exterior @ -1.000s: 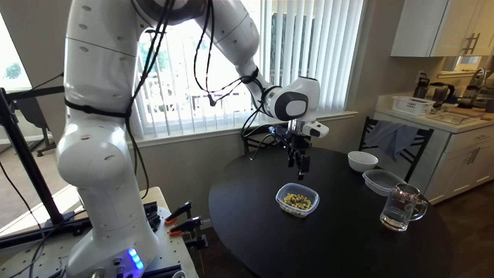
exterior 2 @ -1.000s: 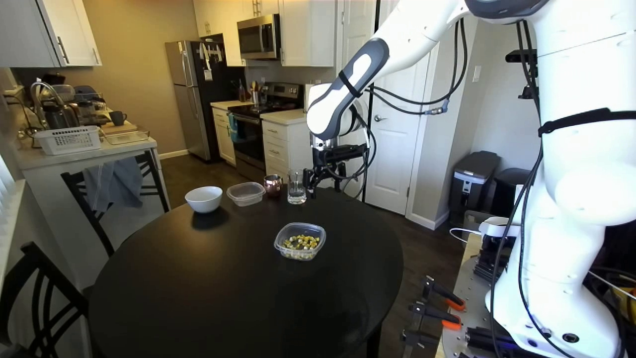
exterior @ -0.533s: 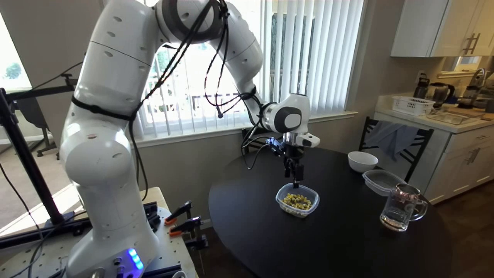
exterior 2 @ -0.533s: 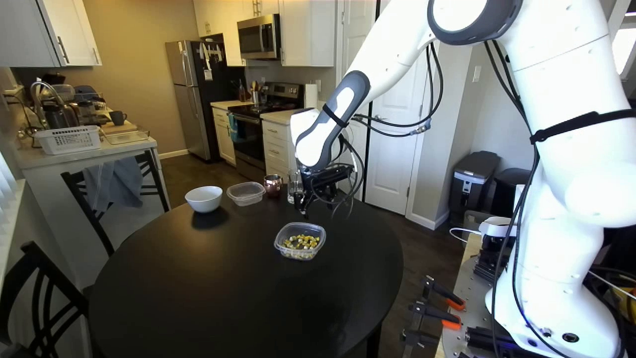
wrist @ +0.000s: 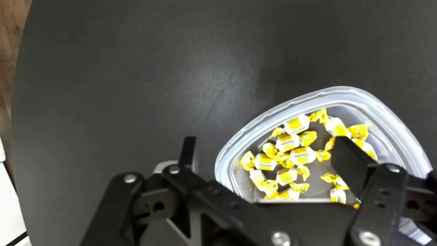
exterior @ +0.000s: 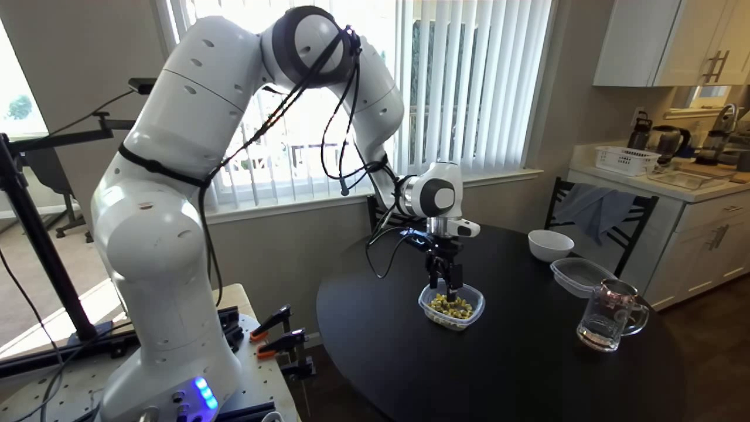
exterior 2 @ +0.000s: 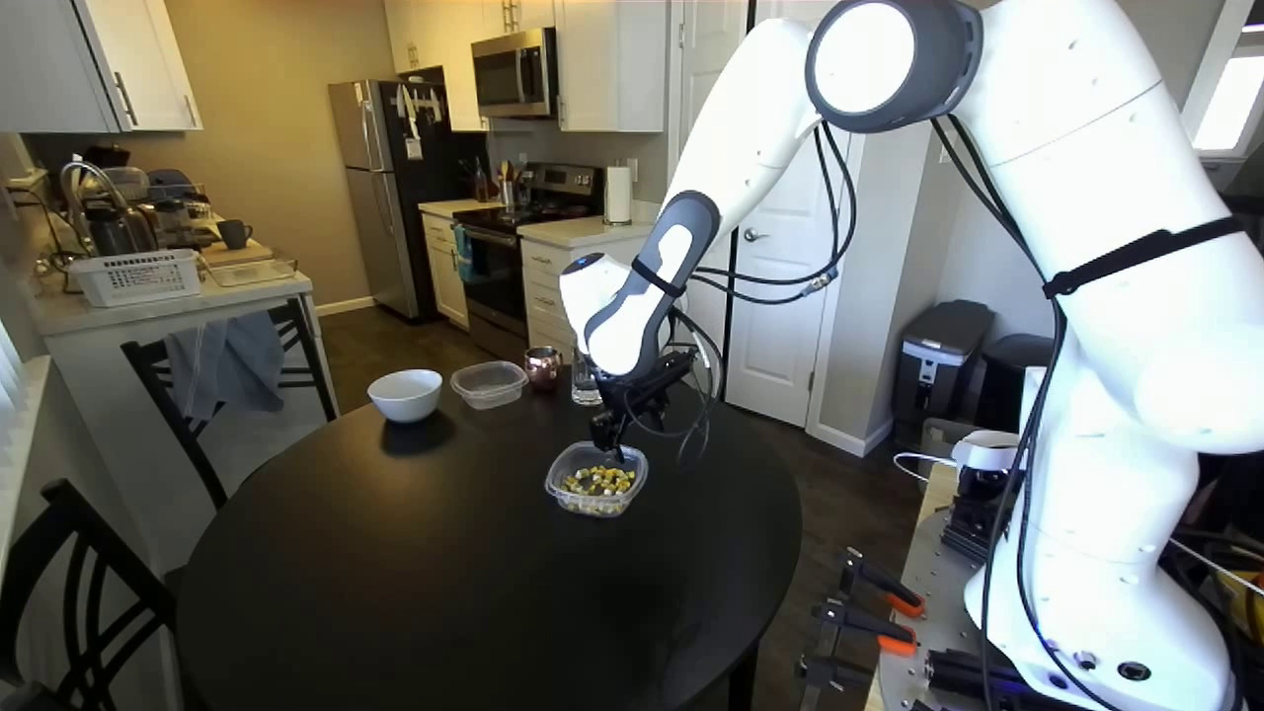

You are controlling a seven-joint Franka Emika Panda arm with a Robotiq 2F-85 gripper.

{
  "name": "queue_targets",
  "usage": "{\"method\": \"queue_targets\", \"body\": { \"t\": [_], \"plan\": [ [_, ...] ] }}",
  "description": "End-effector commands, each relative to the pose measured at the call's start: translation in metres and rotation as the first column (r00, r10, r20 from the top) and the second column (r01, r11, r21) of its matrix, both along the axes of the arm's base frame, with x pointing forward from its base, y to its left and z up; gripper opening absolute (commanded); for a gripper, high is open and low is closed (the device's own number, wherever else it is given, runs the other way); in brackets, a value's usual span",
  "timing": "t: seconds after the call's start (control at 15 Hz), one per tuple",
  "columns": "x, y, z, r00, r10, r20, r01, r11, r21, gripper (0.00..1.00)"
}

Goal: Pour out the contents from the bowl

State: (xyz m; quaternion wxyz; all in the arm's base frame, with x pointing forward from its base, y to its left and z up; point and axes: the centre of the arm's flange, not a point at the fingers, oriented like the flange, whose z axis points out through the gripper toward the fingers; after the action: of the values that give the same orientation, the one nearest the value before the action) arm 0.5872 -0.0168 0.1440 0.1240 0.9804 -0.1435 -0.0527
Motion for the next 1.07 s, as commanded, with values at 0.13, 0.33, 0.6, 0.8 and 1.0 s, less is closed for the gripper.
{"method": "queue_targets", "body": {
  "t": [0.13, 0.33, 0.6, 0.8, 1.0],
  "plan": [
    [0.001, 0.0, 0.0, 1.0, -0.001, 0.002, 0.001, 1.0, 0.0, 1.0],
    [0.001, -0.001, 0.001, 1.0, -0.001, 0.002, 0.001, 1.0, 0.0, 1.0],
    [0.011, 0.026, -0.007, 0.986, 0.166, 0.015, -0.166, 0.986, 0.0, 1.0],
    [0.014, 0.067, 0.001, 0.952, 0.304, 0.022, -0.303, 0.952, -0.046, 1.0],
    [0.032, 0.094, -0.011, 0.9, 0.435, 0.009, -0.432, 0.895, -0.112, 1.0]
  ]
}}
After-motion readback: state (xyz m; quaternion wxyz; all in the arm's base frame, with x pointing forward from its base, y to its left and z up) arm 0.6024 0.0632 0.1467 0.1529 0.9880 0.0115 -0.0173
